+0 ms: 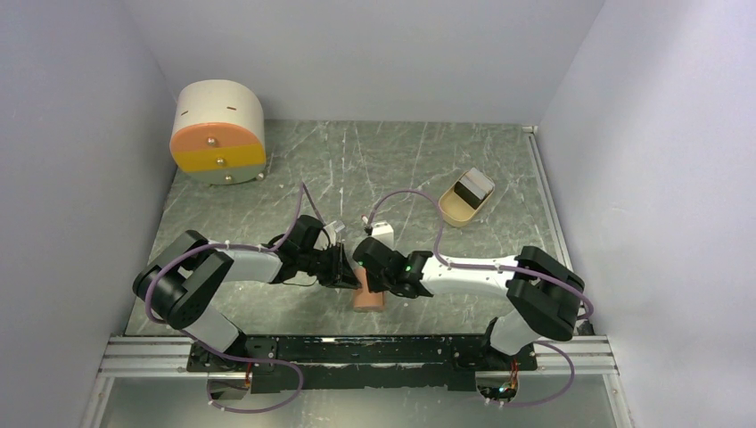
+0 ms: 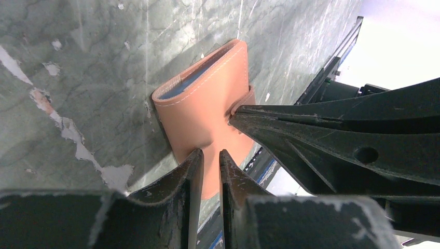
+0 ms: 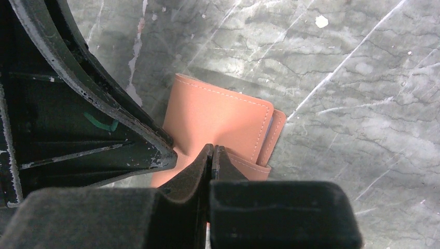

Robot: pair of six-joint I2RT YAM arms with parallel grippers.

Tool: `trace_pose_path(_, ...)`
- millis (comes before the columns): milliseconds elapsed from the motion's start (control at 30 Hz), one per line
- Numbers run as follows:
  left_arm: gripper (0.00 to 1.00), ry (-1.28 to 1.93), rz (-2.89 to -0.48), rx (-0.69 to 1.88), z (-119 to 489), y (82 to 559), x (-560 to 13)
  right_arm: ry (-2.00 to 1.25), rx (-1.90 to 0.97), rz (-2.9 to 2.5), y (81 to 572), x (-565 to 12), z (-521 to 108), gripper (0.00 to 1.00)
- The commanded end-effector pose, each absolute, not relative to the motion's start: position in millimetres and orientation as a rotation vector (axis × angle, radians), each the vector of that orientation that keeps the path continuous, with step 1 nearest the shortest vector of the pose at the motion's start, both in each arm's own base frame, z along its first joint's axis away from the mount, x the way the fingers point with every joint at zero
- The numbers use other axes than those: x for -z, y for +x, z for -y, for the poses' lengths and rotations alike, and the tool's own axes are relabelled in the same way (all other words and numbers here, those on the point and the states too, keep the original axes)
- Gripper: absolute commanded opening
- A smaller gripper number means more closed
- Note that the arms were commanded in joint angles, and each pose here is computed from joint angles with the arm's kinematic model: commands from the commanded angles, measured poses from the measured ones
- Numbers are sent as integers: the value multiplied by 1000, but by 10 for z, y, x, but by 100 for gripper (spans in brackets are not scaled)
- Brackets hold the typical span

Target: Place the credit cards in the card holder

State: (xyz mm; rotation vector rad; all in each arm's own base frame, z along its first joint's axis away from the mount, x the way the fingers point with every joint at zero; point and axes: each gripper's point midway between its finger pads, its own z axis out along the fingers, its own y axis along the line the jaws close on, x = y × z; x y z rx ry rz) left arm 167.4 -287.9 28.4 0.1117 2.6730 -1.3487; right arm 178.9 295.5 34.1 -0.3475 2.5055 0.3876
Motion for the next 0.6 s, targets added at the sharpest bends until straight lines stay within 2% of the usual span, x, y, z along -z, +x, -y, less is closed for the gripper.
trace_pose_path(0,24,107,-2709,1314,2829,1614,-162,-349,-384,-2522,1727,-295,-3019,0)
trace_pose_path(567,23,103,-2724,1298,2811,1604,-125,-296,-252,-2485,1549,-87,-2841,0)
